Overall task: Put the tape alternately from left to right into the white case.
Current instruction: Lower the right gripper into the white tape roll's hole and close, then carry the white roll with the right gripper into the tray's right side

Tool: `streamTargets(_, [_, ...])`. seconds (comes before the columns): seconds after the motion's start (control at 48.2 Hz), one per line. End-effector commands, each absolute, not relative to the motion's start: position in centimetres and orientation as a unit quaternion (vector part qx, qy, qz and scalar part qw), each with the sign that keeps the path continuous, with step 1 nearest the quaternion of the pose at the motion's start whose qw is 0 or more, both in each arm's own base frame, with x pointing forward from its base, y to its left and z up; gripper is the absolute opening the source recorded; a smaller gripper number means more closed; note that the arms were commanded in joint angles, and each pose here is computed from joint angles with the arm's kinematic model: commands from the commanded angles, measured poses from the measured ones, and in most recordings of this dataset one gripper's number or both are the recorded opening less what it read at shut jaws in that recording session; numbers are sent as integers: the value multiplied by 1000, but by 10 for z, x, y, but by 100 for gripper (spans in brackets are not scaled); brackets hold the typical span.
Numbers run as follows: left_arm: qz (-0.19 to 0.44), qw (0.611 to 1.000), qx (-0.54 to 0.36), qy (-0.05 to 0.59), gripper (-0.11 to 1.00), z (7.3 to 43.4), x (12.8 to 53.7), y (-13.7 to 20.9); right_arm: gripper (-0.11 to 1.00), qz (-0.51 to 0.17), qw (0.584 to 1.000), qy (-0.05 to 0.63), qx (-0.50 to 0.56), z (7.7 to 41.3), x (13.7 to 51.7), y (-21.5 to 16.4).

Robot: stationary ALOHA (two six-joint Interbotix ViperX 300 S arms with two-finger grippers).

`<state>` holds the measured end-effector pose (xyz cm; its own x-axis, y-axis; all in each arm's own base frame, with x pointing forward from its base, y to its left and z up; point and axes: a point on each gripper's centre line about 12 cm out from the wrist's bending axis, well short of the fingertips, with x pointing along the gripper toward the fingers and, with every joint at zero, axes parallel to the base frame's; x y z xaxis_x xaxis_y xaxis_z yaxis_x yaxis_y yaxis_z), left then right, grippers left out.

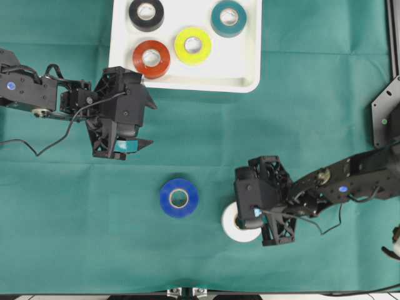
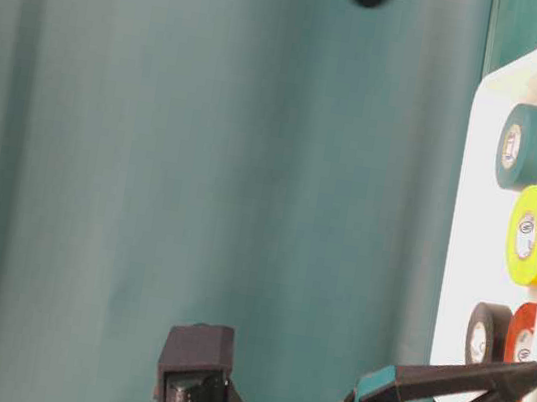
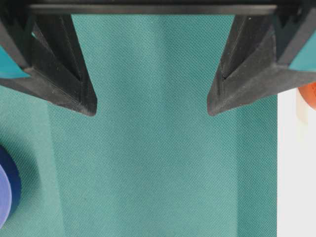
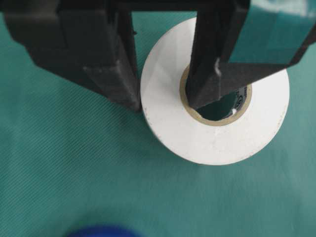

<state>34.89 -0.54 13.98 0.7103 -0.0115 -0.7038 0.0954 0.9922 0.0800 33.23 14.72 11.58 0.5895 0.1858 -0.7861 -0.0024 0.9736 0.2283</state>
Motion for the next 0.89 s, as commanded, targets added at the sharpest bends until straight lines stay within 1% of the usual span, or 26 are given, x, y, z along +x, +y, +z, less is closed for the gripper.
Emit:
streamTargets(0.0, [-30, 927, 56, 369, 60, 146, 350, -7, 28, 45, 900, 420, 111, 144, 340, 139])
streamTargets(0.083, [-30, 927, 56, 370, 60, 146, 349, -7, 28, 15, 900, 423, 104, 149, 339, 124])
streamTargets(0.228, [-30, 926, 56, 373, 60, 145, 347, -7, 28, -55, 896, 432, 89, 157, 341, 89])
streamTargets(0.394, [-31, 925, 56, 374, 60, 144, 347, -8, 28, -119, 891, 430, 82, 162, 344, 46])
streamTargets(0.518, [-31, 925, 56, 374, 60, 144, 346, -8, 28, -150, 892, 420, 76, 164, 348, 16])
streamTargets(0.871, [-37, 924, 58, 377, 60, 141, 345, -12, 28, -209, 892, 394, 70, 173, 350, -47])
